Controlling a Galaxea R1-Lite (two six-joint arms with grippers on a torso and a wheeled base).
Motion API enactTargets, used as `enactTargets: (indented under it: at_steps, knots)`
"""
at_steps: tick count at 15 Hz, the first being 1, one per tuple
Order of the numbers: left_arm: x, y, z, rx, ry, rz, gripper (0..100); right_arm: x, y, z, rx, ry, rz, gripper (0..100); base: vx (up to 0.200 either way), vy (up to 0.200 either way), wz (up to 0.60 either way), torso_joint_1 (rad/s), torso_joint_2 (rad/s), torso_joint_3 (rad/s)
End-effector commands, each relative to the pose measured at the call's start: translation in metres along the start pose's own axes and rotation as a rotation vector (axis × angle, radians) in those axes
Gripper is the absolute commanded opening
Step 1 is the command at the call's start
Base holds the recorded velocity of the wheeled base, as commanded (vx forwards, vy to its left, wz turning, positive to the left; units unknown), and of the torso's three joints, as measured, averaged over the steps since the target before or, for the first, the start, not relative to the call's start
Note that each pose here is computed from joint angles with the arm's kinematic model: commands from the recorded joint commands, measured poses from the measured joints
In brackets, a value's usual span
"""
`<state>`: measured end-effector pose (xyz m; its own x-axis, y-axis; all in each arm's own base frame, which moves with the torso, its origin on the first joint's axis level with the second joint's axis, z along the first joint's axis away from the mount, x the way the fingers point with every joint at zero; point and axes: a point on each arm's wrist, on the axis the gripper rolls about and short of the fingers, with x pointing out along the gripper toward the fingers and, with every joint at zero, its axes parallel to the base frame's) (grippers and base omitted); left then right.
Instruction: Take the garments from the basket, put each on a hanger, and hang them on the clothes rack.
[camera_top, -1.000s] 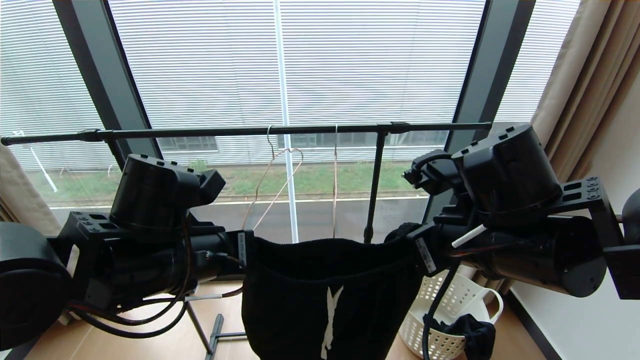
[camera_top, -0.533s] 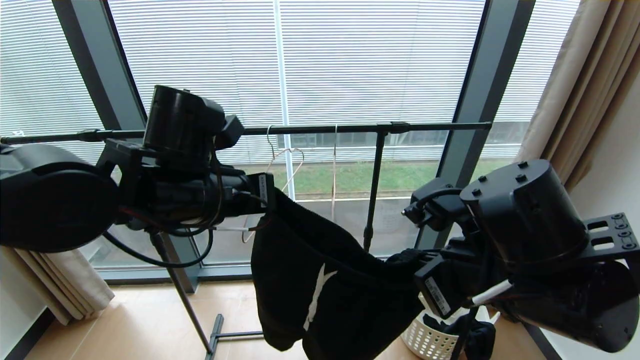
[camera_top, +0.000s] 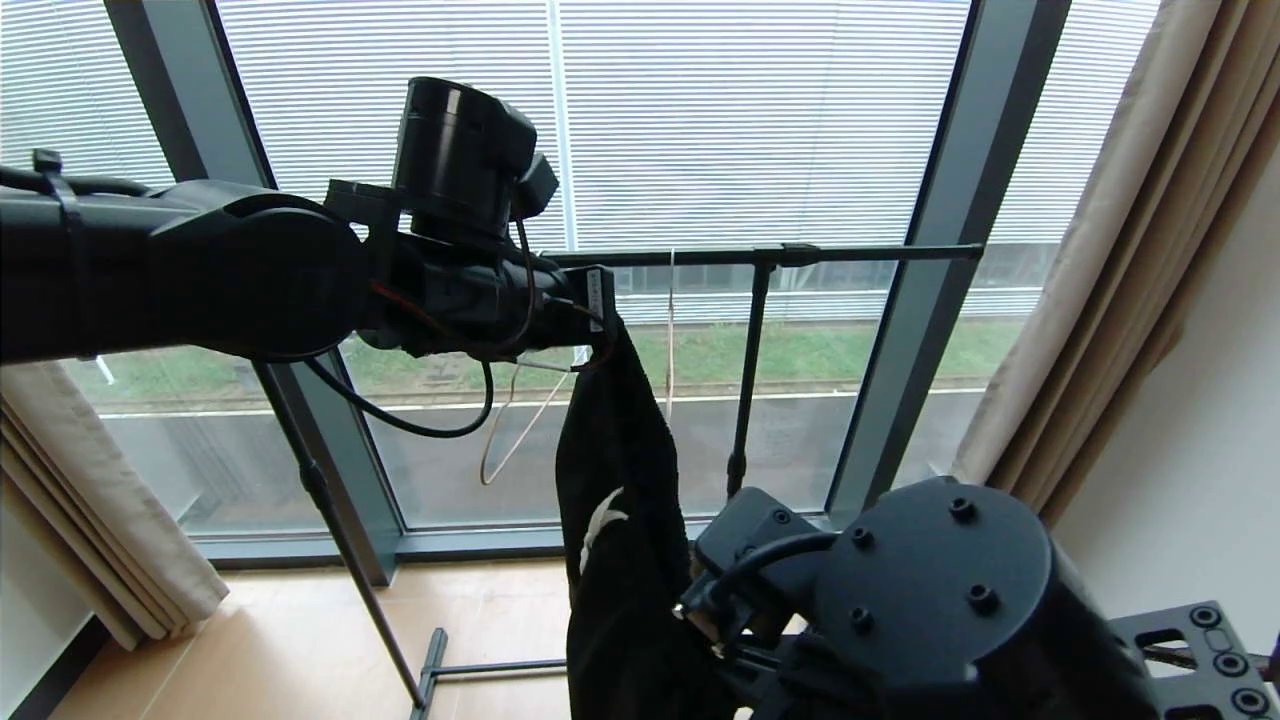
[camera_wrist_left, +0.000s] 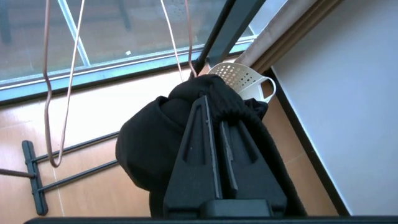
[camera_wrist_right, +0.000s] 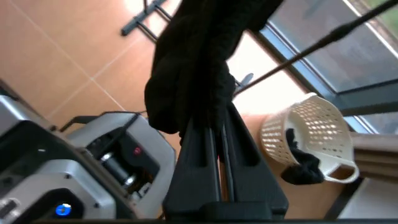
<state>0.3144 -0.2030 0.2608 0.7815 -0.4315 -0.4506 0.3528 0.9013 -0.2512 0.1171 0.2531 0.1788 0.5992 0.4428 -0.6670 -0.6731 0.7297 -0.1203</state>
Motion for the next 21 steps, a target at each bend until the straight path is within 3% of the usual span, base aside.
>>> enactTargets:
  at_steps: [1, 2, 4, 8, 11, 13, 16, 18, 21]
  knots:
    - [0.005, -0.004, 0.0, 0.003, 0.0, -0.008, 0, 0.018, 0.038, 0.01, 0.023, -0.004, 0.061, 0, 0.0, 0.0, 0.0, 0.0, 0.0, 0.0]
    - [0.005, -0.005, -0.001, 0.005, 0.004, -0.01, 0, 0.022, 0.044, 0.015, 0.049, -0.011, 0.07, 0, 0.0, 0.0, 0.0, 0.0, 0.0, 0.0]
    - [0.005, -0.005, -0.003, 0.007, 0.024, -0.002, 0, 0.036, 0.057, 0.031, 0.197, -0.027, 0.077, 0, 0.0, 0.0, 0.0, 0.0, 0.0, 0.0]
    - [0.001, -0.005, -0.003, 0.009, 0.015, 0.028, 0, 0.038, 0.047, 0.036, 0.271, -0.05, 0.061, 0, 0.0, 0.0, 0.0, 0.0, 0.0, 0.0]
    - [-0.007, -0.003, 0.0, 0.009, 0.014, 0.037, 0, 0.02, 0.019, 0.031, 0.296, -0.062, 0.023, 0, 0.0, 0.0, 0.0, 0.0, 0.0, 0.0]
    - [-0.021, 0.005, 0.003, 0.061, 0.046, 0.064, 0, 0.005, -0.015, 0.016, 0.292, -0.059, -0.066, 0, 0.0, 0.0, 0.0, 0.0, 0.0, 0.0]
    - [-0.033, 0.017, -0.002, 0.139, 0.101, 0.099, 0, 0.017, -0.057, 0.004, 0.284, -0.024, -0.31, 0, 0.0, 0.0, 0.0, 0.0, 0.0, 0.0]
    - [-0.039, 0.026, -0.01, 0.201, 0.15, 0.127, 0, 0.03, -0.085, 0.006, 0.3, 0.005, -0.398, 0, 0.0, 0.0, 0.0, 0.0, 0.0, 0.0]
    - [-0.068, 0.033, -0.032, 0.281, 0.206, 0.134, 0, 0.052, -0.118, 0.028, 0.349, -0.008, -0.479, 0, 0.0, 0.0, 0.0, 0.0, 0.0, 0.0]
